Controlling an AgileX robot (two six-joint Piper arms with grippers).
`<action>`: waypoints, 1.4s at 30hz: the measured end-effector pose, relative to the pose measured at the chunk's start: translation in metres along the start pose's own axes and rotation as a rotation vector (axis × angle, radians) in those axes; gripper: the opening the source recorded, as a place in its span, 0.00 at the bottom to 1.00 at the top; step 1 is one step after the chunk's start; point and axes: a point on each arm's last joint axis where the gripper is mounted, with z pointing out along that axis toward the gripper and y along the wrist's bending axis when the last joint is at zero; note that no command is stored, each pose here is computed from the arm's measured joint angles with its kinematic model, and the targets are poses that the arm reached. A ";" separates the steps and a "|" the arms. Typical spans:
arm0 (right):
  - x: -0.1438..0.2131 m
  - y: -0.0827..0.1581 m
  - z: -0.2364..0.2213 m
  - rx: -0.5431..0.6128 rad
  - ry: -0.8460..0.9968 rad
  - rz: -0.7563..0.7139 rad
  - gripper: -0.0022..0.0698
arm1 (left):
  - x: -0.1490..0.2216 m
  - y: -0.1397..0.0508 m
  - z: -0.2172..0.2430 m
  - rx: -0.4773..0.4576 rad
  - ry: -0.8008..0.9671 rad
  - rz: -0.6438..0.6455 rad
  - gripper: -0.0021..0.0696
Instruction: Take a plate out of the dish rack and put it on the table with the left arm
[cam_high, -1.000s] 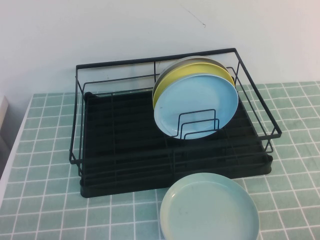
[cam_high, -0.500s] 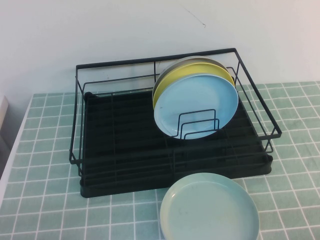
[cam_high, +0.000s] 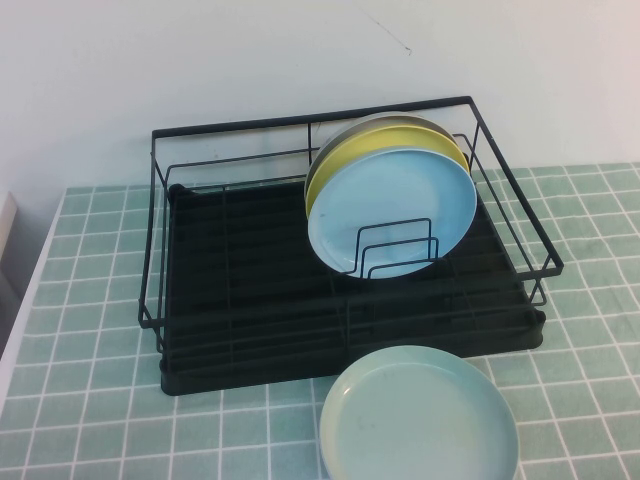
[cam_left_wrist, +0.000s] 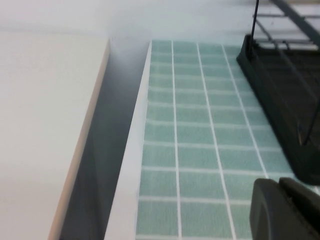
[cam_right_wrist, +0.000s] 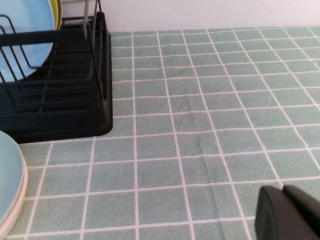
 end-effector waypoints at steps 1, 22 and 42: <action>0.000 0.000 0.000 0.000 0.000 0.000 0.03 | -0.002 0.000 0.000 0.004 -0.022 0.000 0.02; 0.000 0.000 0.000 0.000 0.000 0.000 0.03 | -0.062 -0.011 -0.026 0.132 -0.770 0.017 0.02; 0.000 0.000 0.000 0.000 0.000 0.000 0.03 | -0.138 -0.027 -0.098 0.317 -1.249 -0.035 0.02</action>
